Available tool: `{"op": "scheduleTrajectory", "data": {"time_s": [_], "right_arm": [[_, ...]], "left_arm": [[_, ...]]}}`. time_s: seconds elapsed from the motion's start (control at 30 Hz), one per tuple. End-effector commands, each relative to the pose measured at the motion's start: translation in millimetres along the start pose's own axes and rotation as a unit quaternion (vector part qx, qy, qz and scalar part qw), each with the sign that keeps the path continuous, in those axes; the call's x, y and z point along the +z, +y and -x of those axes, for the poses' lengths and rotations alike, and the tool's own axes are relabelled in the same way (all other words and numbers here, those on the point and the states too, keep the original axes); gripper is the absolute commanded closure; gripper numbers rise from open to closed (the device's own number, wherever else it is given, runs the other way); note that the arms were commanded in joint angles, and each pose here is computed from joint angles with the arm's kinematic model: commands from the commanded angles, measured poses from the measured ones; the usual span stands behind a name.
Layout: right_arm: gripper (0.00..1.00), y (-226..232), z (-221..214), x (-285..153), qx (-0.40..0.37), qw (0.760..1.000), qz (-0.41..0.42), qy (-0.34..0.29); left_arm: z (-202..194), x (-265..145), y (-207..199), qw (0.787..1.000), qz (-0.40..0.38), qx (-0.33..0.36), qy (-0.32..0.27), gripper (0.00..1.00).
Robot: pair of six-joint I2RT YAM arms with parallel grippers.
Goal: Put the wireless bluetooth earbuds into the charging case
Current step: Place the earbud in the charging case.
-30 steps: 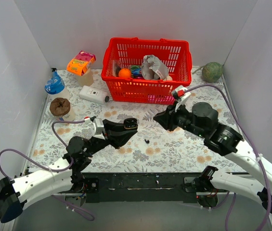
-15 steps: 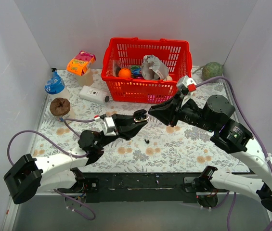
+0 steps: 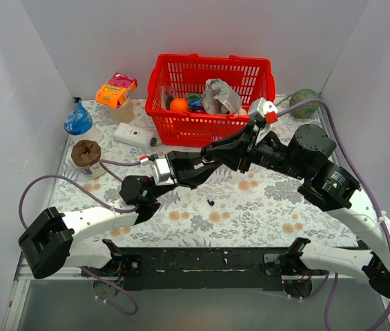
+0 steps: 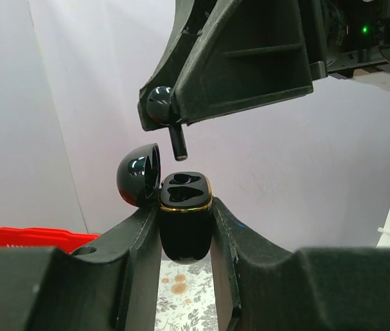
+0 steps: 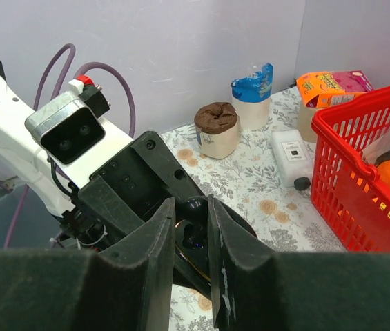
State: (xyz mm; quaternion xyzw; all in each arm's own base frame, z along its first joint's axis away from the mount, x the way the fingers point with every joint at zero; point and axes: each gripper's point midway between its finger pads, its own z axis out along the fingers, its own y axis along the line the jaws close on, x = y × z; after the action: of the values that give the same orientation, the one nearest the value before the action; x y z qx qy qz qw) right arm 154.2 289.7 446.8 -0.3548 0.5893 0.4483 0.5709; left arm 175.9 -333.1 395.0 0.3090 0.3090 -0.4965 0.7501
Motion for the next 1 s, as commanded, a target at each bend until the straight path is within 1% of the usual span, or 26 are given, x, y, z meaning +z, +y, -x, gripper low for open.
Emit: {"op": "scheduleTrajectory", "data": {"time_s": [0.0,0.13,0.3,0.97], "right_arm": [[0.99,5,29,-1,-0.028,0.999,0.007,-0.036],[0.99,2,29,2,-0.026,0.999,0.000,-0.040],[0.99,-6,19,6,-0.024,0.999,-0.016,-0.030],[0.99,-12,-5,16,-0.018,0.999,-0.029,0.003]], "left_arm": [[23,15,0,0.999,-0.012,0.011,-0.037,1.00],[18,16,4,0.999,0.001,-0.008,-0.031,1.00],[11,16,9,0.999,0.021,-0.034,-0.014,1.00],[4,17,16,0.997,0.045,-0.065,0.011,1.00]]}}
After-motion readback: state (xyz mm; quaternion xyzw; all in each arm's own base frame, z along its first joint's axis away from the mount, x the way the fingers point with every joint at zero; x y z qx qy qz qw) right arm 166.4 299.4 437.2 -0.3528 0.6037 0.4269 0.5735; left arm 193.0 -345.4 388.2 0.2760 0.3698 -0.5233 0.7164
